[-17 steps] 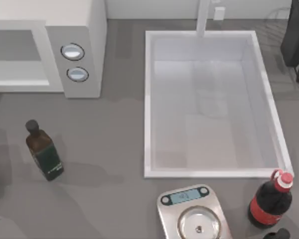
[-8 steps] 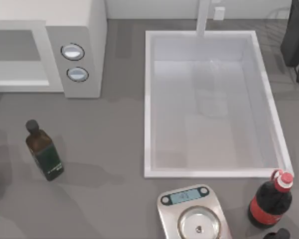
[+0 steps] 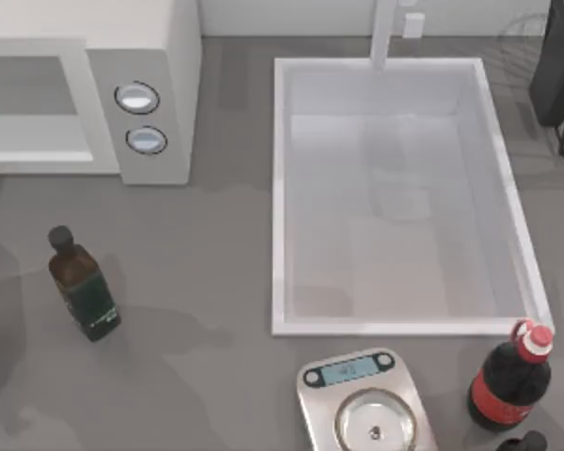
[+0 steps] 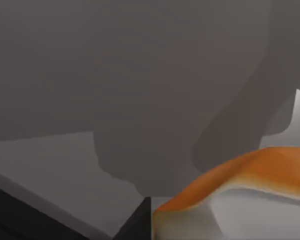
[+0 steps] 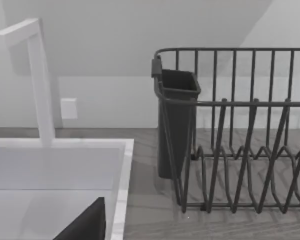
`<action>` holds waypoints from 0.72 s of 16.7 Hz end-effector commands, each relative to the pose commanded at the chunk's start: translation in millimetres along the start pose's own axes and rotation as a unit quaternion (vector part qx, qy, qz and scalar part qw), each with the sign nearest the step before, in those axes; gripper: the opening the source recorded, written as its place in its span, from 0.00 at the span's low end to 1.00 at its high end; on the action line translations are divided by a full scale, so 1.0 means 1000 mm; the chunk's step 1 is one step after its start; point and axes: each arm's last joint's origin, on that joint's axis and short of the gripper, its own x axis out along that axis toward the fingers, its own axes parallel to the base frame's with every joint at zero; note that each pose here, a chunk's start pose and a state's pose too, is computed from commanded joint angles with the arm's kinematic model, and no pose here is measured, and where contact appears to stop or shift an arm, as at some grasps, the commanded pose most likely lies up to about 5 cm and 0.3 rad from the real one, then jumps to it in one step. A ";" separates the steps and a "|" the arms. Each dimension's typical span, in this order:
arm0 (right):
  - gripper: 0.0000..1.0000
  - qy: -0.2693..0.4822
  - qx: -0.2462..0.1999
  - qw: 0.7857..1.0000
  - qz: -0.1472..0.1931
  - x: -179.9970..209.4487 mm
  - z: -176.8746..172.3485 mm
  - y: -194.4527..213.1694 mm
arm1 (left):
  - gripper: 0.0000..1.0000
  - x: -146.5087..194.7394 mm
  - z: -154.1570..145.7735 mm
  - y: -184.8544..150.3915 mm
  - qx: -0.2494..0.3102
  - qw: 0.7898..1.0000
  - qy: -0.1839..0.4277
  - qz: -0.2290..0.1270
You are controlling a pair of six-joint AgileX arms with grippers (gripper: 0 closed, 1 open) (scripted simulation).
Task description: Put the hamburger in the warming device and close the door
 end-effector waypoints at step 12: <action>1.00 0.000 0.000 1.000 0.000 0.000 0.000 0.000 | 0.00 -0.050 0.001 -0.005 0.001 1.000 -0.001 0.001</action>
